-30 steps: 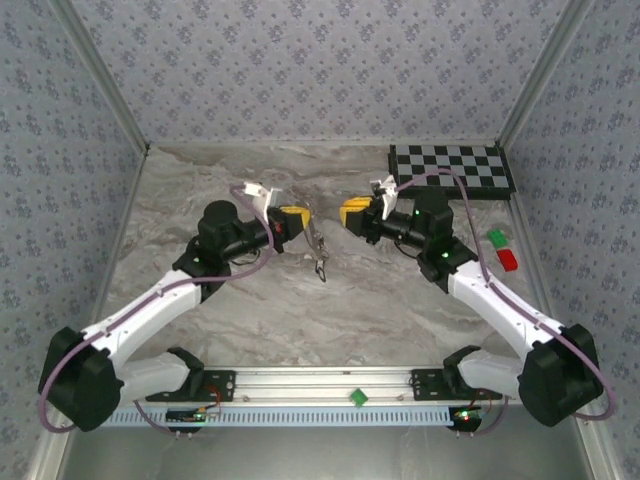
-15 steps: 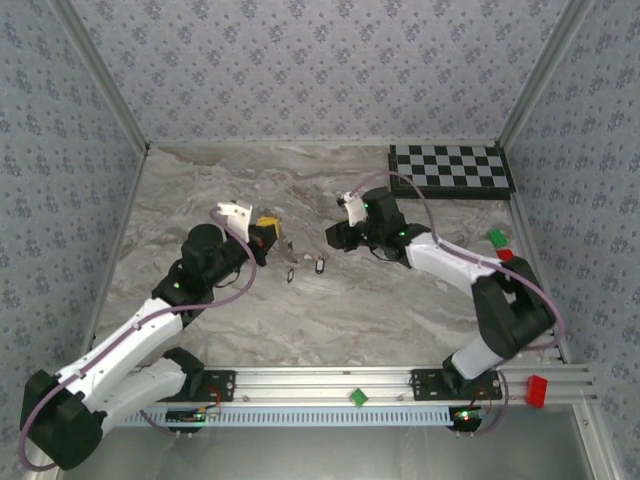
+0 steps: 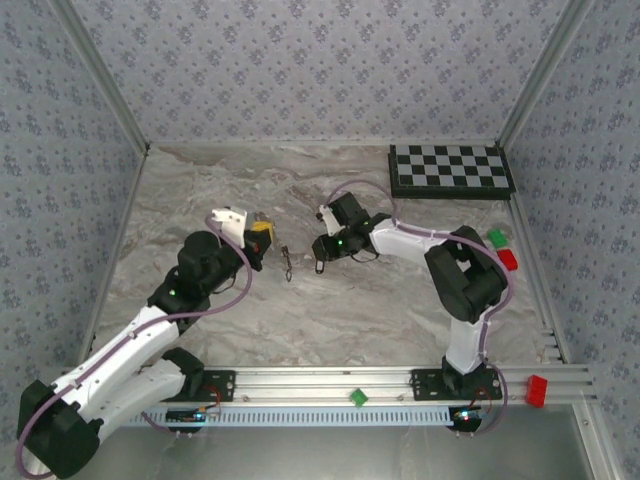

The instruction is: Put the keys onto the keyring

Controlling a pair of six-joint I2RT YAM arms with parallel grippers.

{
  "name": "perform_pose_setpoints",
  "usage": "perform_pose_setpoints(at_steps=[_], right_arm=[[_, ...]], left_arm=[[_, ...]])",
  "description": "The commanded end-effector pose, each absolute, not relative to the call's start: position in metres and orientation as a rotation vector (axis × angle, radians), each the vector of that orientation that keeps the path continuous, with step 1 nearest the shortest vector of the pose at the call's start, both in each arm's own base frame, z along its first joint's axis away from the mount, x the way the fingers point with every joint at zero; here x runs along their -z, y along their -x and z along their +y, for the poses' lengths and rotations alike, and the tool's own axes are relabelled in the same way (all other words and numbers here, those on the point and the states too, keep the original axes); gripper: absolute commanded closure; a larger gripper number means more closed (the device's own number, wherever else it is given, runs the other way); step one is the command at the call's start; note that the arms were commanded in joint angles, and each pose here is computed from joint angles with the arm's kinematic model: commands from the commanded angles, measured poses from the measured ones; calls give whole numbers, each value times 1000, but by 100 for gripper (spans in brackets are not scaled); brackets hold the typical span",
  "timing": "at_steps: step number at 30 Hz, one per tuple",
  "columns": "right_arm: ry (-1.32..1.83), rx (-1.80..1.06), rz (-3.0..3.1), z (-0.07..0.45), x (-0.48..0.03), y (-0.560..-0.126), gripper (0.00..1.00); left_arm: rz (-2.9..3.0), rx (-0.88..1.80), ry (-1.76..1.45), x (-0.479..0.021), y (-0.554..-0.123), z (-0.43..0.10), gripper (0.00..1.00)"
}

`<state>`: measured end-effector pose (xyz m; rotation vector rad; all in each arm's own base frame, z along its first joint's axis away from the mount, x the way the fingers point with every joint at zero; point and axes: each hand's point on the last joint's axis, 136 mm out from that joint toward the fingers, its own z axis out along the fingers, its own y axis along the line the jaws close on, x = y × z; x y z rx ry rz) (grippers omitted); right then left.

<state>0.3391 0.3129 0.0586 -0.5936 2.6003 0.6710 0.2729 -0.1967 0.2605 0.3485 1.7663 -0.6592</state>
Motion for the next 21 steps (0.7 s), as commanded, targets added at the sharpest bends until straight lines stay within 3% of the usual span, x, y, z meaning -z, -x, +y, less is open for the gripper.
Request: perform_pose_setpoints(at_steps=[1,13,21], right_arm=[[532,-587,2679,310,-51,-340,67],[486,-552,2750,311,-35,-347,67],[471,-564,2782,307,-30,-342,74]], left_arm=[[1699,675,-340,-278,-272,-197,100],[1687,692,-342,-280,-269,-197,100],[1691,694,-340,-279,-269,-197,100]])
